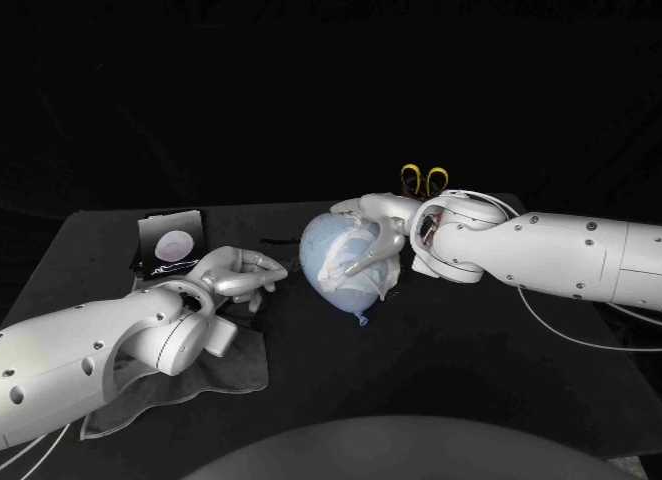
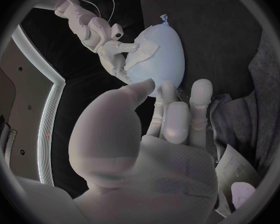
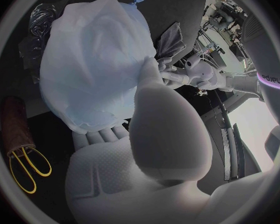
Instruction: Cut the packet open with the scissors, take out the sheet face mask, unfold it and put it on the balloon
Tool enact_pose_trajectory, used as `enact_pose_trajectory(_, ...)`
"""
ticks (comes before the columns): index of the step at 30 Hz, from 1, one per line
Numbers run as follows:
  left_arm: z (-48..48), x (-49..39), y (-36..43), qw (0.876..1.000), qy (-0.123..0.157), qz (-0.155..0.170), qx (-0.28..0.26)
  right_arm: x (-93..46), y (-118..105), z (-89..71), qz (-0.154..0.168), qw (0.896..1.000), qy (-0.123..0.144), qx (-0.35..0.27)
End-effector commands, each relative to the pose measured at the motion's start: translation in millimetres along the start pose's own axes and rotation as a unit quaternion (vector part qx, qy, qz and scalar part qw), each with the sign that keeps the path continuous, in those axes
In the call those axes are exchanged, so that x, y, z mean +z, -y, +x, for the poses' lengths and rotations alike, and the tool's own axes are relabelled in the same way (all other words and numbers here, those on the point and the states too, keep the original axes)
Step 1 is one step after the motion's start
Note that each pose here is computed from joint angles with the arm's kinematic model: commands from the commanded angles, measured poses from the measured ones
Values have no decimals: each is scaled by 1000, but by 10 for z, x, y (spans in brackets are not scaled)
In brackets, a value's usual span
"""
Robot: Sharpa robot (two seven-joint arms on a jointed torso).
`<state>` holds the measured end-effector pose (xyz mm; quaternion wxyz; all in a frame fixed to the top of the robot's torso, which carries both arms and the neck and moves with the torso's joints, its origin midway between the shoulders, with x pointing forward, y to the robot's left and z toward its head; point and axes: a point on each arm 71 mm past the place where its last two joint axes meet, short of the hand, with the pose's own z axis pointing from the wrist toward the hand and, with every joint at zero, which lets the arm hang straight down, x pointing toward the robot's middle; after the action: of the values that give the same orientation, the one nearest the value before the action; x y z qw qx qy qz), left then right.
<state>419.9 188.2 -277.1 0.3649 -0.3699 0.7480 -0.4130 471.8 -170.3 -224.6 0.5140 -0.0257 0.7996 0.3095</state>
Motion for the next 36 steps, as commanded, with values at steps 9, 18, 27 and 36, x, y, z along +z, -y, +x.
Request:
enact_pose_trajectory(9, 367, -47, 226, 994, -55, 84, 52, -1, 28, 126, 13, 999, -32, -5)
enact_pose_trajectory(18, 503, -8, 274, 994, -56, 76, 55, 8, 21, 137, 13, 999, -34, -5)
enact_pose_trajectory(27, 559, 43, 278, 996, -45, 54, 53, 11, 13, 149, 12, 999, -35, -4)
enact_pose_trajectory(36, 549, 78, 225, 997, -38, 17, 67, 11, 13, 153, 12, 999, -35, -4)
